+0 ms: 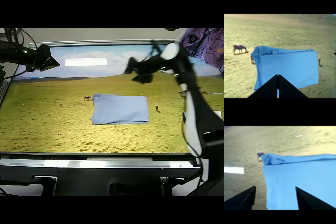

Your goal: Fold the clothes and pants, and hang the long-sleeved shirts on hangers.

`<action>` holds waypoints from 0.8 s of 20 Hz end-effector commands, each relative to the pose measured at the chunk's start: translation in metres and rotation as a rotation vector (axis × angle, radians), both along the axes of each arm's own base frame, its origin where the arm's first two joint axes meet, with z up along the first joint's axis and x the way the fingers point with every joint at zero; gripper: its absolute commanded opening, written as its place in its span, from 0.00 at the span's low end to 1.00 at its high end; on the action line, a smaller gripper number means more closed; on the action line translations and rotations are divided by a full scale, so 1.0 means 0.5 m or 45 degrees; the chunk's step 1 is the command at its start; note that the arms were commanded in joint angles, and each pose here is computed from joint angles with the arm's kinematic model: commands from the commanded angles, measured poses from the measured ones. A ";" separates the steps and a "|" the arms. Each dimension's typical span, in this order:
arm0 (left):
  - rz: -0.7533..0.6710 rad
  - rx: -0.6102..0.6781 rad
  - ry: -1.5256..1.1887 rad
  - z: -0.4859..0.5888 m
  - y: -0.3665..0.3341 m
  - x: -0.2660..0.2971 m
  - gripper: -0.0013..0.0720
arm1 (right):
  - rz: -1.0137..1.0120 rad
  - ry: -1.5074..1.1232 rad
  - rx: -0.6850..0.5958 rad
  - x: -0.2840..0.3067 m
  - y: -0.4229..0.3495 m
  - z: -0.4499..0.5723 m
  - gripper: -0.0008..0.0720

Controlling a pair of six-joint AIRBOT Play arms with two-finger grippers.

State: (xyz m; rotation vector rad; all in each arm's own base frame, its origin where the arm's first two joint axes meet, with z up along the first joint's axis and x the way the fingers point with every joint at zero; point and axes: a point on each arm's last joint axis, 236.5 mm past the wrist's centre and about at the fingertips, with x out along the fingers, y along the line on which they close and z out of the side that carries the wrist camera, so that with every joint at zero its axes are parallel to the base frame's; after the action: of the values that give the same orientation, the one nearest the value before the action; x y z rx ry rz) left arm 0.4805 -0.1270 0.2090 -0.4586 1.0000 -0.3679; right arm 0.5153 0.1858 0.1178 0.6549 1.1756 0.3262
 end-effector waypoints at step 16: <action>0.002 0.000 -0.005 0.003 0.001 0.000 0.04 | 0.105 0.323 0.323 -0.147 -0.239 -0.387 0.86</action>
State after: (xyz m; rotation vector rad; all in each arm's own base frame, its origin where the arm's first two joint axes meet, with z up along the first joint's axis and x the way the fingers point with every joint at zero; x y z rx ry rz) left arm 0.4800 -0.1268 0.2106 -0.4581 0.9959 -0.3681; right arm 0.4446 0.0530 -0.0546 0.8864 1.4073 0.4617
